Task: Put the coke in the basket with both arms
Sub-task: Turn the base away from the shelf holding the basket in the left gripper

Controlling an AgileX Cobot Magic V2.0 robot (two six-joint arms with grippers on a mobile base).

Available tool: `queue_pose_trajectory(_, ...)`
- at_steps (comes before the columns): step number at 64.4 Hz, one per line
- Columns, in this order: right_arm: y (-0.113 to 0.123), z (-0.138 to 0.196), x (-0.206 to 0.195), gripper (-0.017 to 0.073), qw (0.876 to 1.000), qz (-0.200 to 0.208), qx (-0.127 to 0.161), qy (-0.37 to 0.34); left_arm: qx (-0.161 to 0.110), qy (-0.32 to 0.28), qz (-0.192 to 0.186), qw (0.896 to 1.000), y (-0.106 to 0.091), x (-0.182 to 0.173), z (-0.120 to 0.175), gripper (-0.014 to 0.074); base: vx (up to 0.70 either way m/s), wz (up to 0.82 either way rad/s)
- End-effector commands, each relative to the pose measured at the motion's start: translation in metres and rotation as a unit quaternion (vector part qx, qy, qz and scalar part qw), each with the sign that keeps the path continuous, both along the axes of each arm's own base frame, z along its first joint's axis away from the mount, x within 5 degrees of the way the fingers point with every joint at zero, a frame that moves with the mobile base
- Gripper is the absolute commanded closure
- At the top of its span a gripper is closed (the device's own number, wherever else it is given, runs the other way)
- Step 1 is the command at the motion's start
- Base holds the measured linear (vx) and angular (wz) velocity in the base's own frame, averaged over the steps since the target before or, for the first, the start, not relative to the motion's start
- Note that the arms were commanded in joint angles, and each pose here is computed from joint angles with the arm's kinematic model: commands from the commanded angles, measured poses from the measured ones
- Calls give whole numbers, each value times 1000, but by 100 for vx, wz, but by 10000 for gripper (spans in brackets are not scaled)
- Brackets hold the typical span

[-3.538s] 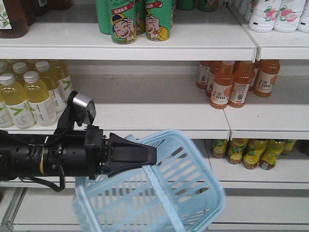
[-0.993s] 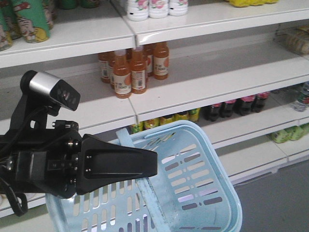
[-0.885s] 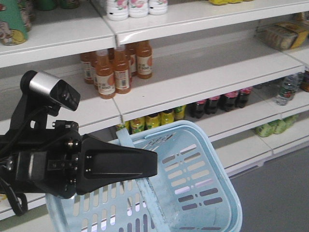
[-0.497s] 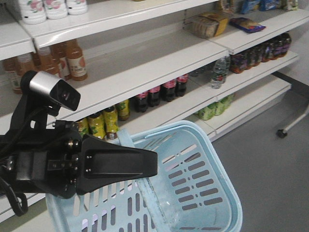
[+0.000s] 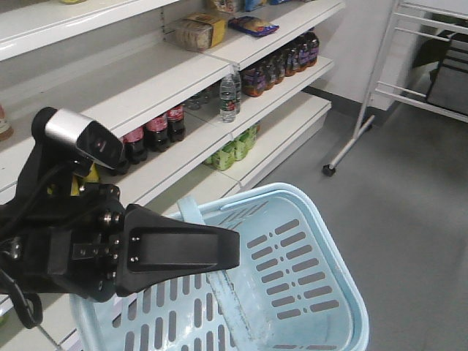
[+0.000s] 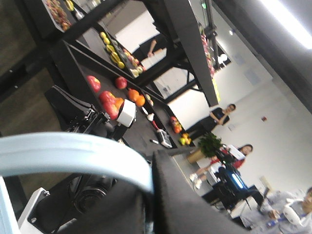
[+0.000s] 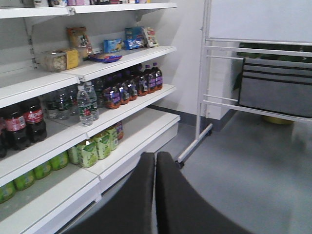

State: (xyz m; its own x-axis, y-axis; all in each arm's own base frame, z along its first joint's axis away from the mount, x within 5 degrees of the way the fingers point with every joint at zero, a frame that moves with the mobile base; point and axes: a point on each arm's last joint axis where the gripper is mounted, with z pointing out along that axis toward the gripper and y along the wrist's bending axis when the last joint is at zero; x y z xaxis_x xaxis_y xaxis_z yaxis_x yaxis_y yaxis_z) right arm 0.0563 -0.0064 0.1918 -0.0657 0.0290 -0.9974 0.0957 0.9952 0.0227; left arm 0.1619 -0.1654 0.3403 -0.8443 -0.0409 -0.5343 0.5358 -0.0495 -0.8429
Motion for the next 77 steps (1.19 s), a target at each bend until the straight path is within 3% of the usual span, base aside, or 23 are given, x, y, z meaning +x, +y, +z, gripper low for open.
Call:
queue_pose_trajectory(1, 1, 5, 0, 564, 999, 5, -9, -38, -84, -18, -76, 993, 4, -18, 26, 600, -4, -43)
queue_pose_trajectory(77, 1, 5, 0, 564, 999, 5, -9, -38, -84, -18, -76, 993, 4, -18, 26, 600, 7, -44)
